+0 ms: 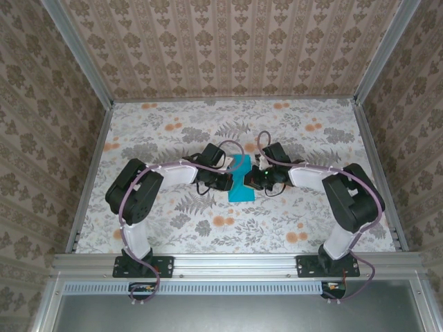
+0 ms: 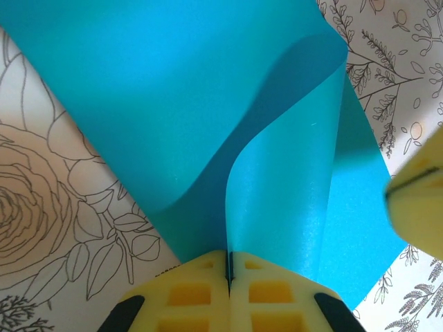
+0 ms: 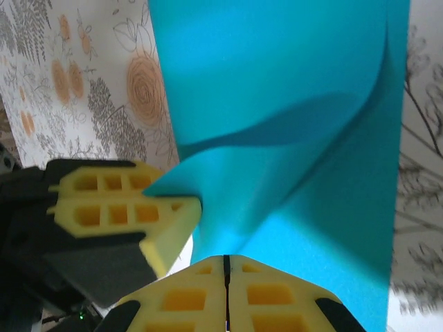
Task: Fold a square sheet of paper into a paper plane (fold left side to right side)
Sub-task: Fold the triangle a second time at the center of the table.
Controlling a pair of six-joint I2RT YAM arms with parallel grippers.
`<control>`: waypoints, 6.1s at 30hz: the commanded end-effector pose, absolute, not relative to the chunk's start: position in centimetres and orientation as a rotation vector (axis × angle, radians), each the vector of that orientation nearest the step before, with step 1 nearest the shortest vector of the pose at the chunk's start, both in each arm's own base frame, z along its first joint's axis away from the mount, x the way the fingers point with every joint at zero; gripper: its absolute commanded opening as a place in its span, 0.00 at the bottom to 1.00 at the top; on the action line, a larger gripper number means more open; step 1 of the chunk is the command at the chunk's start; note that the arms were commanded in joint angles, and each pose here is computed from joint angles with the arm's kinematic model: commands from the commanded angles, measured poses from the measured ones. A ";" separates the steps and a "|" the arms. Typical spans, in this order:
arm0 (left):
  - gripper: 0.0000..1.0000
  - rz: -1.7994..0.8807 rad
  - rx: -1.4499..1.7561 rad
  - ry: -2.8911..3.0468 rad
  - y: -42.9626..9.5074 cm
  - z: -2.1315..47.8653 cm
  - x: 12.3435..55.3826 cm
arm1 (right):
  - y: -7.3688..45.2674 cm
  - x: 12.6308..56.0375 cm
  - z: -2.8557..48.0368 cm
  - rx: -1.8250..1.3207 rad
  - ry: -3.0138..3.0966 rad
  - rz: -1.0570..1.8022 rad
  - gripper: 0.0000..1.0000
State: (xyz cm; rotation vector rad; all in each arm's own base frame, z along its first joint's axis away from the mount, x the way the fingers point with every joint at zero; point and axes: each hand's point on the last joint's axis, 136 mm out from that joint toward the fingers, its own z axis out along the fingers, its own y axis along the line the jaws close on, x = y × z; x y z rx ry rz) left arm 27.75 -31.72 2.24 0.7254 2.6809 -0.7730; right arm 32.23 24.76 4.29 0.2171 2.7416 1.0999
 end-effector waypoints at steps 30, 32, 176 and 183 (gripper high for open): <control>0.08 -0.689 0.788 2.717 -31.5 2.2 27.3 | 23.3 31.4 -1.0 0.185 2.951 0.855 0.08; 0.12 -0.679 0.785 2.701 -31.4 3.0 27.5 | 23.2 31.2 -1.2 0.188 2.958 0.849 0.07; 0.13 -0.663 0.705 2.897 -30.1 -0.2 22.0 | 21.8 30.8 0.5 -0.035 2.967 0.774 0.05; 0.13 -0.661 0.703 2.898 -30.0 -0.2 22.0 | 19.0 31.6 1.0 0.027 2.954 0.749 0.05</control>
